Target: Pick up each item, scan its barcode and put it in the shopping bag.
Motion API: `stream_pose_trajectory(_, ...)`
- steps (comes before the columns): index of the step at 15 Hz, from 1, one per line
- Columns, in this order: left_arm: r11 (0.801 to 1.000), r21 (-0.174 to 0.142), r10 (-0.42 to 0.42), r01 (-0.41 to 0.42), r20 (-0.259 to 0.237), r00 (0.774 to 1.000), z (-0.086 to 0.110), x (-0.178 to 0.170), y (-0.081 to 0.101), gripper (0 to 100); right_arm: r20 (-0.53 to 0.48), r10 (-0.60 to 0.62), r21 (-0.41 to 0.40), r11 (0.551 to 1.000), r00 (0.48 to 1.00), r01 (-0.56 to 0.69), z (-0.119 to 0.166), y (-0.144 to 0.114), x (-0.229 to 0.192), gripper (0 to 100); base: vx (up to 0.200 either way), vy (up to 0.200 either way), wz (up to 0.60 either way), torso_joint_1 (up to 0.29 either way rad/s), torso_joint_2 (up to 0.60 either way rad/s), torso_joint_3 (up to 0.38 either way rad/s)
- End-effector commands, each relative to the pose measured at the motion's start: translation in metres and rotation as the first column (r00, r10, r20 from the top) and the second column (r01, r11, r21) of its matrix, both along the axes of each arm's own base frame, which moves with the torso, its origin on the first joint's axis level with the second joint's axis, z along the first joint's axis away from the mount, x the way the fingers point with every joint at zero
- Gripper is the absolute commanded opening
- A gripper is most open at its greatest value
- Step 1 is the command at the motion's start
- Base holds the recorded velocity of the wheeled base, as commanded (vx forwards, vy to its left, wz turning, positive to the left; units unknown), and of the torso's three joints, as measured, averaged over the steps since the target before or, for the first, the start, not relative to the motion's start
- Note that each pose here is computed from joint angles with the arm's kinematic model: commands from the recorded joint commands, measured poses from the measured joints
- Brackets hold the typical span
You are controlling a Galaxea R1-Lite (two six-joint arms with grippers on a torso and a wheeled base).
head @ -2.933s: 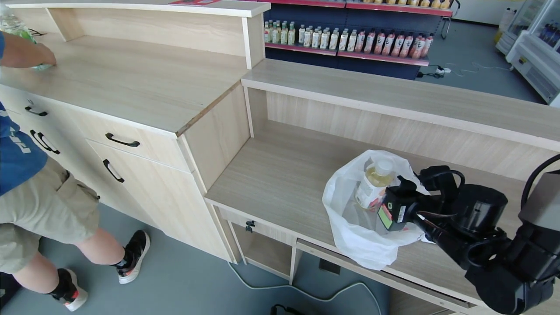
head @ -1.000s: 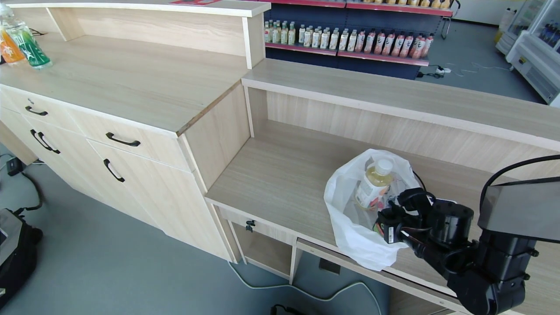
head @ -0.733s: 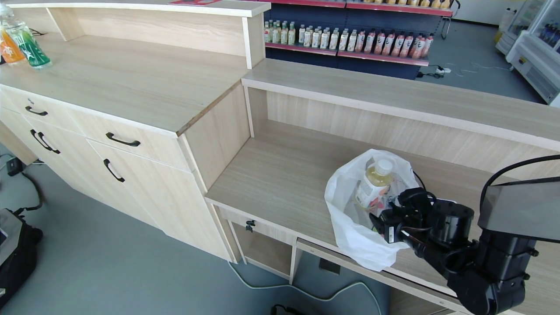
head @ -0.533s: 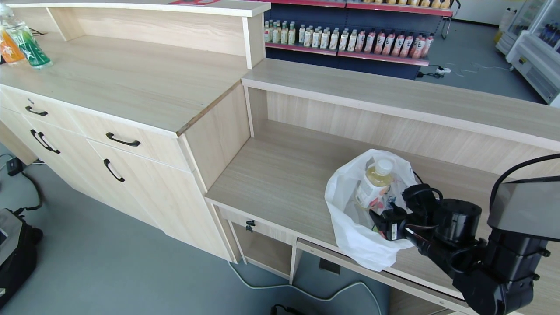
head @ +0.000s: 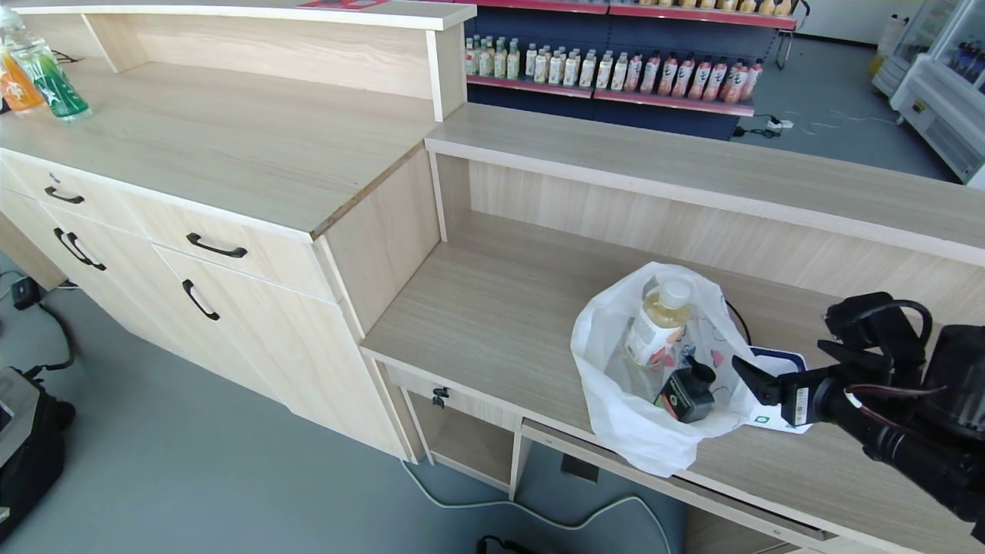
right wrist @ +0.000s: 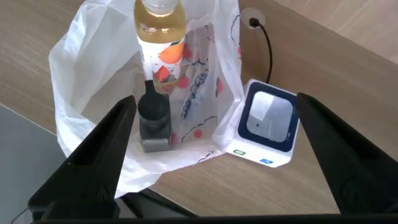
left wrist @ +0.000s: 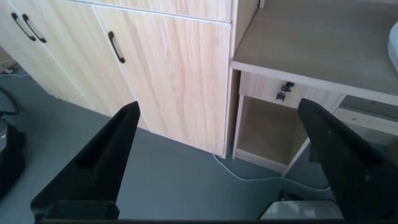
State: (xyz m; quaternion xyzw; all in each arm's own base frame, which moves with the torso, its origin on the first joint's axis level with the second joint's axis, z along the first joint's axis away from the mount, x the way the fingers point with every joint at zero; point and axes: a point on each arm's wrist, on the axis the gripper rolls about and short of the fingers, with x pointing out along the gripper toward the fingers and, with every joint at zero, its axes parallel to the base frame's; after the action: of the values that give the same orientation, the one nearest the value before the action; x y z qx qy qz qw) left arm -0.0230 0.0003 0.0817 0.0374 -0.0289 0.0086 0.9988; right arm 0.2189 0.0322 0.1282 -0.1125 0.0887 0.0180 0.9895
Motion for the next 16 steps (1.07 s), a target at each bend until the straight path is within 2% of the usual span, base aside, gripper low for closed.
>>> stream_pose_trajectory(1, 1.000, 0.000, 0.000, 0.000, 0.000, 1.000, 0.000, 0.000, 0.000, 100, 0.119, -0.111, -0.078, 0.990, 0.987, 0.121, 0.037, -0.026, -0.042, 100, 0.000, 0.000, -0.60, 0.007, 0.00, 0.002)
stream_pose_trajectory(4, 1.000, 0.000, 0.000, 0.000, 0.001, 1.000, 0.000, 0.000, 0.000, 100, 0.177, -0.149, -0.076, 0.983, 0.973, 0.165, 0.050, -0.033, -0.056, 100, 0.000, 0.000, -0.60, 0.001, 0.00, 0.002)
stream_pose_trajectory(6, 1.000, 0.000, 0.000, 0.000, 0.001, 1.000, 0.000, 0.000, 0.000, 100, 0.173, -0.167, -0.076, 0.980, 0.971, 0.182, 0.058, -0.035, -0.073, 100, 0.000, 0.000, -0.60, 0.010, 0.00, 0.000)
stream_pose_trajectory(7, 1.000, 0.000, 0.000, 0.000, 0.001, 1.000, 0.000, 0.000, 0.000, 100, 0.168, -0.171, -0.066, 0.981, 0.971, 0.184, 0.063, -0.036, -0.084, 100, 0.000, 0.000, 0.00, 0.000, 0.00, 0.000)
stream_pose_trajectory(10, 1.000, 0.000, 0.000, 0.000, 0.001, 1.000, 0.000, 0.000, 0.000, 100, 0.132, -0.212, 0.123, 0.973, 0.968, 0.197, 0.062, -0.036, -0.107, 100, 0.000, 0.000, 0.00, 0.000, 0.00, 0.000)
stream_pose_trajectory(12, 1.000, 0.000, 0.000, 0.000, 0.000, 1.000, 0.000, 0.000, 0.000, 100, 0.179, -0.268, 0.224, 0.948, 0.947, 0.226, 0.065, -0.038, -0.125, 100, 0.000, 0.000, 0.00, 0.000, 0.00, 0.000)
stream_pose_trajectory(16, 1.000, 0.000, 0.000, 0.000, 0.001, 1.000, 0.000, 0.000, 0.000, 100, 0.153, -0.329, 0.211, 0.932, 0.932, 0.294, 0.025, -0.039, -0.172, 100, 0.000, 0.000, 0.00, 0.000, 0.00, 0.000)
